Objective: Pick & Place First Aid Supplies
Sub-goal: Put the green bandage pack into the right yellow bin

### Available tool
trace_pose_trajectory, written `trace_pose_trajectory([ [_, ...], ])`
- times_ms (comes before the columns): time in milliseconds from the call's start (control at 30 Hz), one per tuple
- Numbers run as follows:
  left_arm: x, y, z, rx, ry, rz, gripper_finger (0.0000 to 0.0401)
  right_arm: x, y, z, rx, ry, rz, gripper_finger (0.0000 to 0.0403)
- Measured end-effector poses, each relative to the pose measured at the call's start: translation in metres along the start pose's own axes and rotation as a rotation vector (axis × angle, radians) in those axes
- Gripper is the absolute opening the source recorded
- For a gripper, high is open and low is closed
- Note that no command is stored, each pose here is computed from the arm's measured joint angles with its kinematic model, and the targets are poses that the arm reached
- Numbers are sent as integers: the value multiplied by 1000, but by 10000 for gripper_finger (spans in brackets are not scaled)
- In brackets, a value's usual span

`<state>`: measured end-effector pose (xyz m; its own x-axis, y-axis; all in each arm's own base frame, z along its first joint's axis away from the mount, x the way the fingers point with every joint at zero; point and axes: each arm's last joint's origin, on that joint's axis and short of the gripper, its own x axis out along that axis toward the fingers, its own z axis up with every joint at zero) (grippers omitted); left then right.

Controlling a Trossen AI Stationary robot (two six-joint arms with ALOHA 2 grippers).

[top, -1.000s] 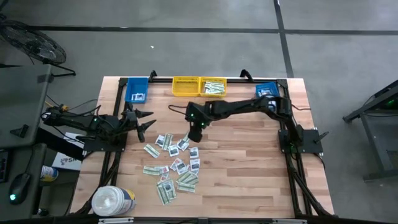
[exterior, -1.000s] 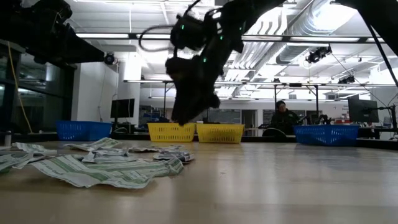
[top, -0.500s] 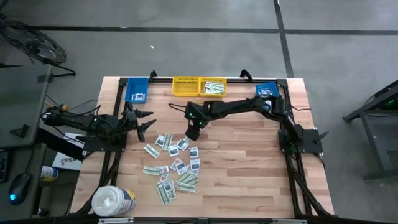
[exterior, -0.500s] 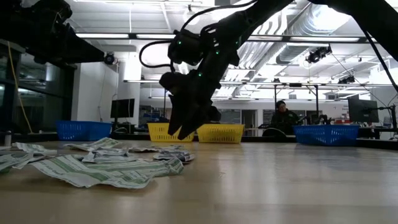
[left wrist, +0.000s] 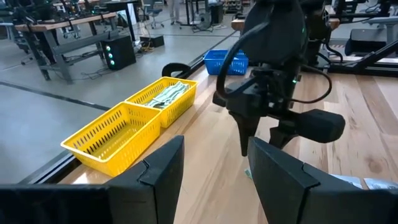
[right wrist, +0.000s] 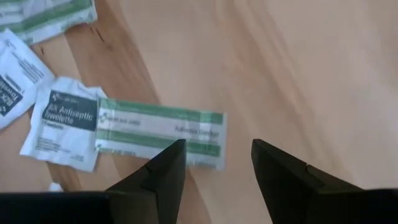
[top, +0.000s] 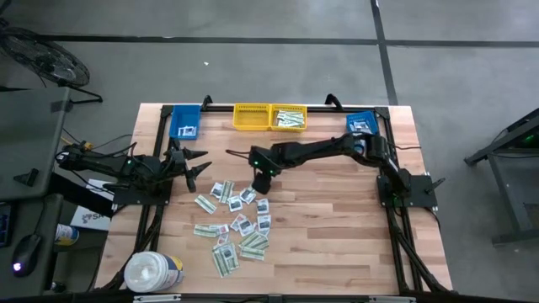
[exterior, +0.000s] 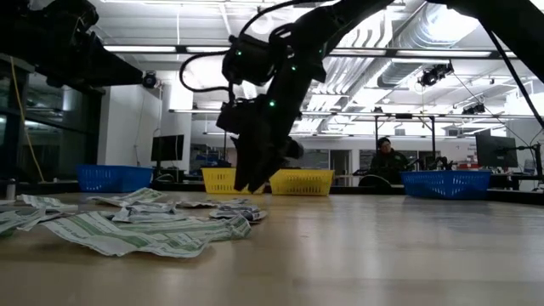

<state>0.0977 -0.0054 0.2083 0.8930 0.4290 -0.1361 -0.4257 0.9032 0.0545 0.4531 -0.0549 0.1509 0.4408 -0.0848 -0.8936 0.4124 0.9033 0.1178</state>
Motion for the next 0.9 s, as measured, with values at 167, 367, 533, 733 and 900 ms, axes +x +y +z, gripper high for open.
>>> trace_pose_trajectory([
  [167,0,0,0,0,0,0,177,0,3,3,-26,-18,-34,177],
  [367,0,0,0,0,0,0,177,20,7,1,-34,13,-44,177],
  [533,0,0,0,2,3,-1,177,29,7,0,-33,47,-58,175],
  [733,0,0,-1,4,5,0,177,33,3,-9,-32,109,-66,141],
  [900,0,0,-1,4,5,0,177,34,2,-10,-35,122,-56,93],
])
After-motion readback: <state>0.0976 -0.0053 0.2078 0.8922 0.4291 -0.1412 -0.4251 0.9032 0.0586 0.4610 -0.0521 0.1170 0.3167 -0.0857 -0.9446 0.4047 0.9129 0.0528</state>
